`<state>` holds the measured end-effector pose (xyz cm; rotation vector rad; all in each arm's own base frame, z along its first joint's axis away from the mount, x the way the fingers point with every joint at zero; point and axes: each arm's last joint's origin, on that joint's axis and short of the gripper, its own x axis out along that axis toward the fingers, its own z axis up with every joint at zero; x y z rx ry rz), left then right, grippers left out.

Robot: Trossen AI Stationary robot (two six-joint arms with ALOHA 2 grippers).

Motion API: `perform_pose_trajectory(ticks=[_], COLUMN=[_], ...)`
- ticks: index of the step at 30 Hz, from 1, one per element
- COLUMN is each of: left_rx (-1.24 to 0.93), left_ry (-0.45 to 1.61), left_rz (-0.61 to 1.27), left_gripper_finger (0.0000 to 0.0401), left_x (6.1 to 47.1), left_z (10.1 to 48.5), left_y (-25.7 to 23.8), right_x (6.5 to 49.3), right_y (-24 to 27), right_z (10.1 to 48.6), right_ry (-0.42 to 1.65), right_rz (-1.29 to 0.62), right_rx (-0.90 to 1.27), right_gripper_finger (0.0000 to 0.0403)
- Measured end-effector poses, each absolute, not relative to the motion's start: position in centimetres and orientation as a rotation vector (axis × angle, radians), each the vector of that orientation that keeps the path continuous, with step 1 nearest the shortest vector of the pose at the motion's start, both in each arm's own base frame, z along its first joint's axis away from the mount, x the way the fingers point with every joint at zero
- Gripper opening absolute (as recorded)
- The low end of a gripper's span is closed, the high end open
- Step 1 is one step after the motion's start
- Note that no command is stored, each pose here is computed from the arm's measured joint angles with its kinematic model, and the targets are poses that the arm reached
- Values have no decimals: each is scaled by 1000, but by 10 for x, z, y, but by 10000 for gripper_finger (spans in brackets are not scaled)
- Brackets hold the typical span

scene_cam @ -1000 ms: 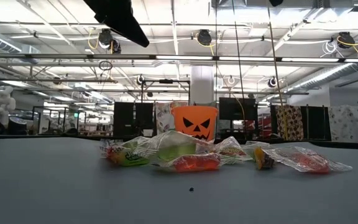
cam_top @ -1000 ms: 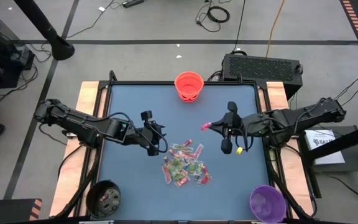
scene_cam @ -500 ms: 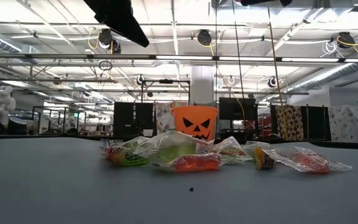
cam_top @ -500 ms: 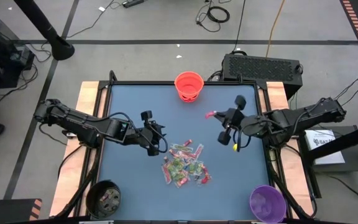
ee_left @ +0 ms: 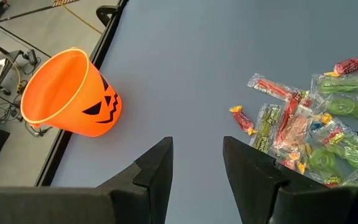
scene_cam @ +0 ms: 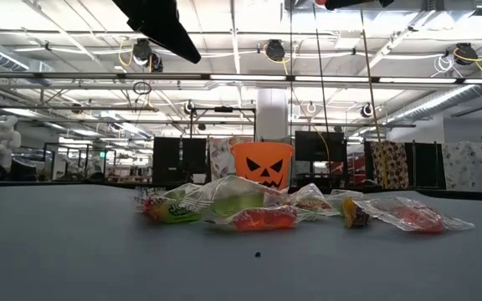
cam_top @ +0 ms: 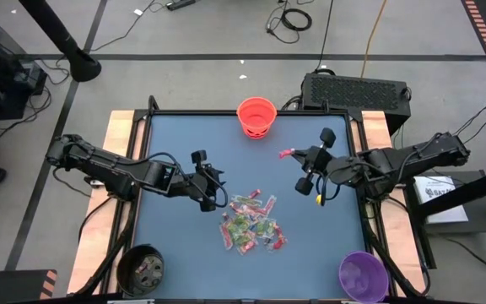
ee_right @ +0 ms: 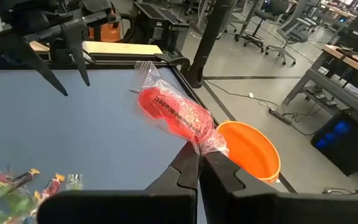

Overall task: Sort candy by brand, put in halloween buckets
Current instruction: Put the small orange gummy into the purple bucket

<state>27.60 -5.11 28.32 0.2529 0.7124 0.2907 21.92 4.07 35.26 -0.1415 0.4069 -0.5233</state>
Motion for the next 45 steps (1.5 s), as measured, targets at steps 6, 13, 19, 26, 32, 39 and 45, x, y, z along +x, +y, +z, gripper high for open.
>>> perform_pose_trajectory(ticks=[6, 13, 19, 26, 32, 39, 45], left_rx=[252, 261, 263, 263, 263, 264, 265], left_ry=[708, 685, 683, 684, 685, 684, 683], left_rz=[290, 284, 283, 283, 283, 283, 283], left_gripper_finger=[149, 149, 149, 149, 149, 149, 149], left_x=[276, 278, 278, 278, 278, 278, 278], left_z=[284, 286, 286, 286, 286, 286, 286], left_y=[-51, -52, -52, -52, -52, -52, -52], right_x=[221, 237, 252, 251, 236, 228, 228], right_y=[41, 35, 24, 21, 19, 17, 17], right_z=[351, 340, 329, 327, 335, 339, 339], right_ry=[441, 495, 540, 562, 539, 522, 513], right_rz=[-499, -534, -585, -595, -617, -627, -632], right_rx=[-246, -289, -304, -302, -222, -183, -150], right_gripper_finger=[0, 0, 0, 0, 0, 0, 0])
